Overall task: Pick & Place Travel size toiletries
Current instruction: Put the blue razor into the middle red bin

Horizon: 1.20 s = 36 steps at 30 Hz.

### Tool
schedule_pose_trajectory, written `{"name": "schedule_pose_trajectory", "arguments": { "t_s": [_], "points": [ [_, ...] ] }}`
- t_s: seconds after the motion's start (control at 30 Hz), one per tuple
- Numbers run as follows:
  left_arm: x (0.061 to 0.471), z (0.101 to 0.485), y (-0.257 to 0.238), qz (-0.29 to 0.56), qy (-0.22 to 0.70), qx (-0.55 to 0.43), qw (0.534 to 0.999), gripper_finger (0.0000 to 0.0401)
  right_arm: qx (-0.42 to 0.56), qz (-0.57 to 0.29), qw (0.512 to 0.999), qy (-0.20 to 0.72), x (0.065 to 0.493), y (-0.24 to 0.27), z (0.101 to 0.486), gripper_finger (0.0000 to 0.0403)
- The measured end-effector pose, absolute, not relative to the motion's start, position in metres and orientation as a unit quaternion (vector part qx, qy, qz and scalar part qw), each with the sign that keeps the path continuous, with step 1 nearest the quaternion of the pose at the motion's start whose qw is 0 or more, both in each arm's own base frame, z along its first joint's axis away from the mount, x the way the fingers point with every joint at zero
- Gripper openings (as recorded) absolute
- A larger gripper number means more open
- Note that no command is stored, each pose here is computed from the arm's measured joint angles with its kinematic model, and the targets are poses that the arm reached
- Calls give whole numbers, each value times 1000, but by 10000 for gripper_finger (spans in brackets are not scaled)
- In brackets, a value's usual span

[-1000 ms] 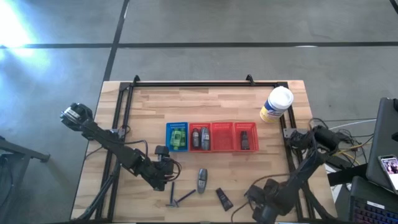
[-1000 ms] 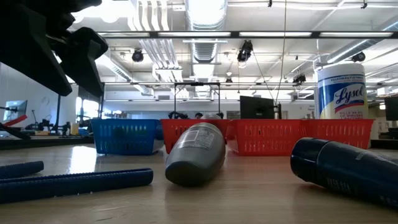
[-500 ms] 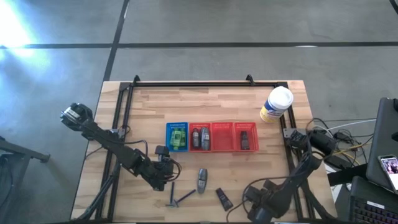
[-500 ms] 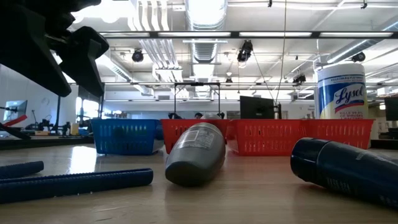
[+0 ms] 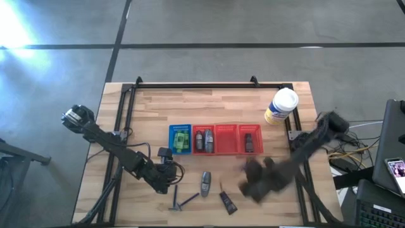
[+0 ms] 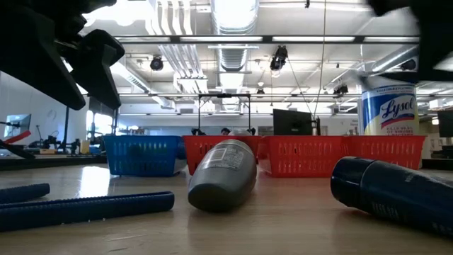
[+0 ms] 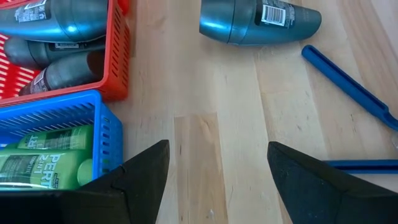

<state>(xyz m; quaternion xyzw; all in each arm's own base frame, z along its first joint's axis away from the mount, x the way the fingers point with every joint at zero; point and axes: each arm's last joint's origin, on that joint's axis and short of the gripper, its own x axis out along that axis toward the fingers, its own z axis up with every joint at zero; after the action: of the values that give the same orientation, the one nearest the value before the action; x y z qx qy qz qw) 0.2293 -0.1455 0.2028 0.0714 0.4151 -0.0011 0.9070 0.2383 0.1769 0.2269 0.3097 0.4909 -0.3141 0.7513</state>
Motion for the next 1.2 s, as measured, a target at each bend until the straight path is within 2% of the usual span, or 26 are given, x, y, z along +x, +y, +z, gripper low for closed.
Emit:
{"name": "schedule_pose_trajectory", "arguments": {
  "t_s": [0.17, 0.3, 0.4, 0.53, 0.63, 0.73, 0.83, 1.03, 1.2],
  "points": [
    [229, 203, -146, -4, 415, 77, 907, 275, 426, -343, 740, 391, 257, 93, 242, 37],
    [229, 202, -147, -40, 427, 75, 900, 275, 491, -330, 733, 336, 271, 38, 227, 46],
    [227, 202, -151, -71, 441, 54, 893, 275, 510, -337, 725, 318, 278, 15, 214, 52],
    [225, 201, -154, -68, 443, 40, 893, 275, 502, -368, 706, 338, 281, 4, 199, 71],
    [223, 193, -147, -29, 475, -55, 878, 275, 484, -367, 714, 348, 284, 5, 196, 98],
    [223, 181, -137, 35, 510, -192, 838, 275, 468, -362, 731, 340, 289, 8, 201, 136],
    [223, 178, -135, 99, 505, -295, 805, 275, 452, -373, 743, 323, 291, 9, 208, 181],
    [223, 184, -149, 150, 489, -415, 753, 275, 392, -360, 763, 367, 291, 14, 222, 264],
    [232, 190, -174, 182, 482, -484, 708, 275, 316, -368, 751, 447, 278, 24, 234, 310]
  ]
}}
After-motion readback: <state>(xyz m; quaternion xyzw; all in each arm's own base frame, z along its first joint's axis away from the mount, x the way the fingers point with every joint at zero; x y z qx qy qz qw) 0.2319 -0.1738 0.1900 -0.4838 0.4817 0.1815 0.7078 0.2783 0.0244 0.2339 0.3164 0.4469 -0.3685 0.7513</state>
